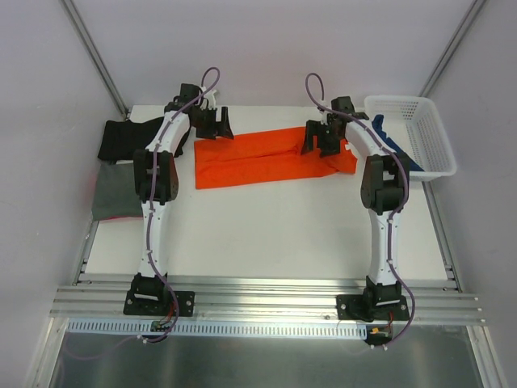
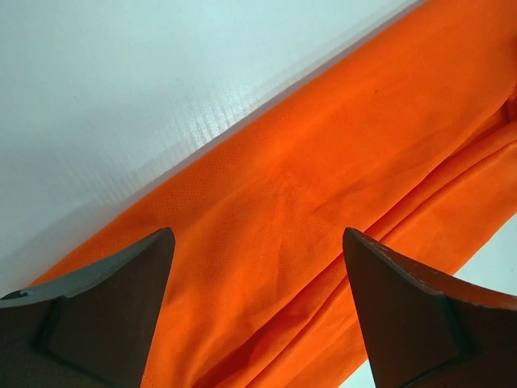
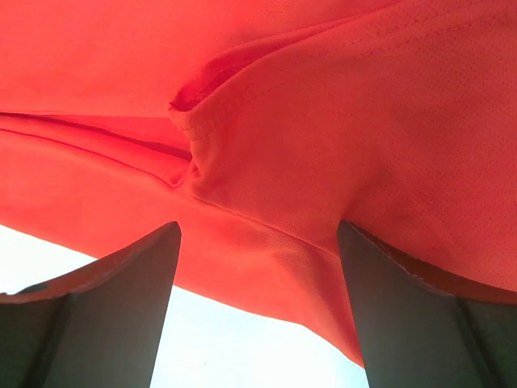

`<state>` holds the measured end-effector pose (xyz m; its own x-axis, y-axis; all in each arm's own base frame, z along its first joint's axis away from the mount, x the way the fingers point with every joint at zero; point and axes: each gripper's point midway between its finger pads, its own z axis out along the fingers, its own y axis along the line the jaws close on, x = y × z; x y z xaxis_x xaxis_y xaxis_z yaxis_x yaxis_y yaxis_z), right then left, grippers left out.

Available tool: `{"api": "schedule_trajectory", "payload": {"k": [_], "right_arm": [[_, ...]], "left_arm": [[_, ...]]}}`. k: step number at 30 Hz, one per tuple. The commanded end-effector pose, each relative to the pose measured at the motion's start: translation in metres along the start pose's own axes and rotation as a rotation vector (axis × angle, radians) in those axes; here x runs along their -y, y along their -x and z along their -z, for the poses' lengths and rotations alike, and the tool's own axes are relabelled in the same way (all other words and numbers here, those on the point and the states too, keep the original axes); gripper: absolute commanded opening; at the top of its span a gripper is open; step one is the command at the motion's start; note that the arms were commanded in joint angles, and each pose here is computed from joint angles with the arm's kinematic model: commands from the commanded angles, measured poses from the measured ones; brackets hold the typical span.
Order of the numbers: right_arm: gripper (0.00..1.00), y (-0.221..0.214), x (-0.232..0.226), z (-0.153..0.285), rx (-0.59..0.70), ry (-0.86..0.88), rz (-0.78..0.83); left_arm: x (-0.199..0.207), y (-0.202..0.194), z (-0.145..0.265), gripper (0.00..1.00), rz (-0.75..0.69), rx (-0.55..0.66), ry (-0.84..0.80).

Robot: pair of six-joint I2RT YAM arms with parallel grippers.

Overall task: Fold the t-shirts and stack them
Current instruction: Rotate the tshirt 90 degrees

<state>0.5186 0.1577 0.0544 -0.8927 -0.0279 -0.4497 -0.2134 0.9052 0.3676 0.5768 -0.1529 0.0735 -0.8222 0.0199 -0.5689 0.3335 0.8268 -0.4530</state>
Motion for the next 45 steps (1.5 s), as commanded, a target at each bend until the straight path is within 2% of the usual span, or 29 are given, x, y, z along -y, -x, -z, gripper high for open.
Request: {"api": "schedule_trajectory", "payload": {"k": [1, 10, 18, 25, 32, 39, 45], "right_arm": [[0.82, 0.013, -0.008, 0.005, 0.033, 0.037, -0.002], [0.82, 0.008, -0.002, -0.012, 0.007, 0.033, -0.025], [0.82, -0.024, -0.006, -0.012, -0.077, 0.066, -0.064], [0.82, -0.054, -0.012, 0.007, -0.143, 0.101, -0.128], [0.82, -0.075, -0.029, 0.043, -0.163, 0.128, -0.172], [0.82, -0.106, -0.036, 0.062, -0.208, 0.137, -0.215], [0.82, -0.084, -0.032, 0.052, -0.17, 0.142, -0.196]], "left_arm": [[0.002, 0.002, 0.005, 0.86, 0.021, 0.011, -0.002], [0.003, -0.029, 0.011, 0.84, 0.125, -0.069, -0.002], [0.005, -0.069, 0.015, 0.81, 0.182, -0.168, 0.002], [0.026, -0.102, 0.048, 0.79, 0.205, -0.241, -0.014], [0.051, -0.156, 0.085, 0.78, 0.266, -0.362, -0.042], [0.066, -0.181, 0.112, 0.79, 0.272, -0.408, -0.041], [0.079, -0.204, 0.12, 0.79, 0.239, -0.47, -0.04]]}}
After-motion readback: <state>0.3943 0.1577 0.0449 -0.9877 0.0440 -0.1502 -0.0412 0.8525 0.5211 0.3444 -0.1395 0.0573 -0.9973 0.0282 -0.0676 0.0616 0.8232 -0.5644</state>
